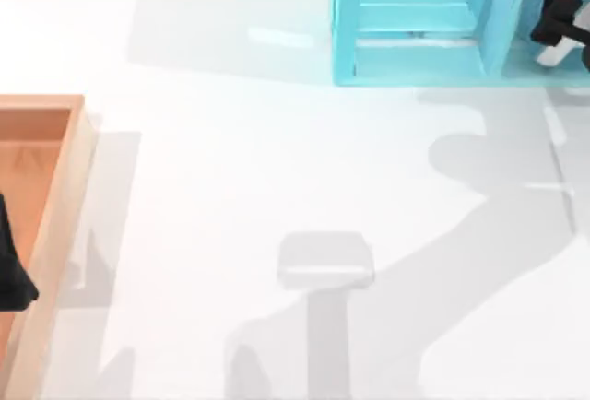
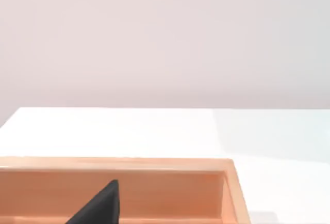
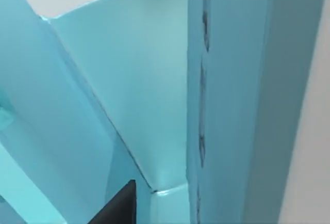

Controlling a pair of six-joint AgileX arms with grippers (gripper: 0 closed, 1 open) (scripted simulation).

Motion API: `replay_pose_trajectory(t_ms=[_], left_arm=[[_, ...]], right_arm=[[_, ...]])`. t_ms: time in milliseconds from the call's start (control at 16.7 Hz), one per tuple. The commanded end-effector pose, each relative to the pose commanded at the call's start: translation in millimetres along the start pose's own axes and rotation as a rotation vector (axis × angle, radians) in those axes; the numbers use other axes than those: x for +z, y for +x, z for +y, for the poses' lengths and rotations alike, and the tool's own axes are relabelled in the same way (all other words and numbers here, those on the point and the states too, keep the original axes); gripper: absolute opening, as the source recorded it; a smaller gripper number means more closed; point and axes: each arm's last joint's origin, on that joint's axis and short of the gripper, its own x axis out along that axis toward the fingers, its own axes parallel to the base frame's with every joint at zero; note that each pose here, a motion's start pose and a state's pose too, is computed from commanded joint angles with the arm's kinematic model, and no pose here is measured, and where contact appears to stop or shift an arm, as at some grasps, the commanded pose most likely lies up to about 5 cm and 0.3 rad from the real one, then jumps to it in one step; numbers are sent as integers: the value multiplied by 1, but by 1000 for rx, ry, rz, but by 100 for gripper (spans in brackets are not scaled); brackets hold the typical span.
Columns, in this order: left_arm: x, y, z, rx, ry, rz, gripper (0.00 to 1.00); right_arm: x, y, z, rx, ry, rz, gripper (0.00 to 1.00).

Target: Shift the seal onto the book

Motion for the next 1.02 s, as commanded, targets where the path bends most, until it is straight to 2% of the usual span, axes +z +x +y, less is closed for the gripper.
replay_pose_trajectory(t_ms=[600, 1020], left_arm=[[0, 0, 0, 0, 0, 0, 100], [0, 0, 0, 0, 0, 0, 100]], right_arm=[[0, 0, 0, 0, 0, 0, 2], [0, 0, 0, 0, 0, 0, 0]])
